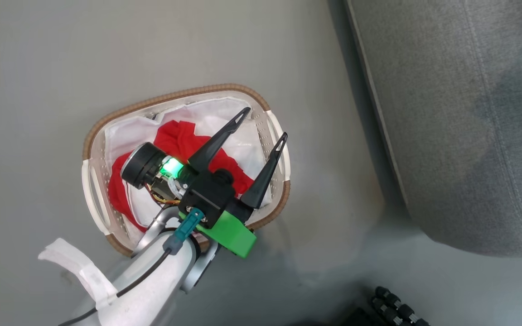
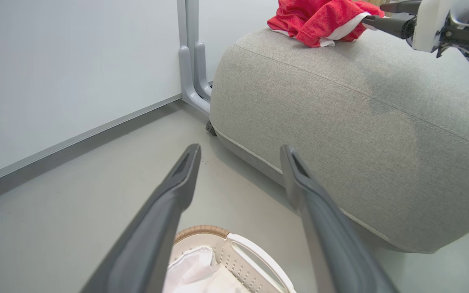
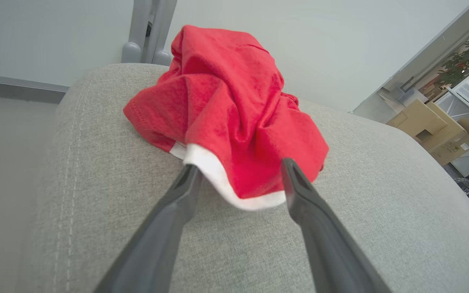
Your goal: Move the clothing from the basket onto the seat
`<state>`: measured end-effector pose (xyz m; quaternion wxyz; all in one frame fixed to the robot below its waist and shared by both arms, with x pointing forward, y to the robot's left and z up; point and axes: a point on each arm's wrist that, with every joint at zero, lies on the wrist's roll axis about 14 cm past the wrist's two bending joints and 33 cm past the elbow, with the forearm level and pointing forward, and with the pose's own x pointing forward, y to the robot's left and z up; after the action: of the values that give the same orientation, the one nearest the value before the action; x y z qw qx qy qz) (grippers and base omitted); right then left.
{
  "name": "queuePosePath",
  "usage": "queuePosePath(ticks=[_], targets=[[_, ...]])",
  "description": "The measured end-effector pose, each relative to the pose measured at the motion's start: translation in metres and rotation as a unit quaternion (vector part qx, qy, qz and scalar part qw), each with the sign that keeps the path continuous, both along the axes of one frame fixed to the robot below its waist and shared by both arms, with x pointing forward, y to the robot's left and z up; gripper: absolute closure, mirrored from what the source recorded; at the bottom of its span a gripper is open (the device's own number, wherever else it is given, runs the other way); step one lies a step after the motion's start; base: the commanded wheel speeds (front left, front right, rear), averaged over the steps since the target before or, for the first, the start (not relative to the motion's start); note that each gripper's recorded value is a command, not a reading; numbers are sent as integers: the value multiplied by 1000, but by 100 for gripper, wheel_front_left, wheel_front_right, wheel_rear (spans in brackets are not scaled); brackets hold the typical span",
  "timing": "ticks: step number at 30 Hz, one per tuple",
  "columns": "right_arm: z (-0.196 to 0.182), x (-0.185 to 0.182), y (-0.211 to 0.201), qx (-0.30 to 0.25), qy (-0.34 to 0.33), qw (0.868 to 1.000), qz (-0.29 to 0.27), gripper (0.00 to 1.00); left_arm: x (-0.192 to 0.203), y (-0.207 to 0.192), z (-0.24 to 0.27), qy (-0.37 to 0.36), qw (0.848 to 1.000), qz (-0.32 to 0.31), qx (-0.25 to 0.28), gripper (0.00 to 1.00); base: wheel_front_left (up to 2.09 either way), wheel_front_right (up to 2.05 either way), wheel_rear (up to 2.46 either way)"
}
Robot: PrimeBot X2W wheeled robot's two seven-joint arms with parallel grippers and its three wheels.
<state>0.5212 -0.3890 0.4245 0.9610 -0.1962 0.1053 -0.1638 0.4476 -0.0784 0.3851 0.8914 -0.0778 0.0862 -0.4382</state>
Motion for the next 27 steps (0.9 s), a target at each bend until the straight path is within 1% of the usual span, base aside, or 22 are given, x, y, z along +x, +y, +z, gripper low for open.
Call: queuePosePath(ticks=[8,11,14,18,21,27], targets=[[21,-23,8,0,-15,1000,14,0,-3,4,24,-16,1000,21,-13,0,0,0,0],[35,-27,13,-3,-27,999,24,0,-6,6,35,-22,999,32,-20,0,0,0,0],[54,-25,24,-2,-49,998,40,0,-6,15,43,-30,998,54,-16,0,0,0,0],[74,-24,44,7,-75,995,67,0,-4,33,57,-30,994,99,-19,0,0,0,0],[90,-21,63,21,-97,991,88,0,-2,55,65,-32,990,139,-13,0,0,0,0],[106,-23,111,67,-130,980,133,0,-6,112,87,-46,970,239,-15,0,0,0,0]])
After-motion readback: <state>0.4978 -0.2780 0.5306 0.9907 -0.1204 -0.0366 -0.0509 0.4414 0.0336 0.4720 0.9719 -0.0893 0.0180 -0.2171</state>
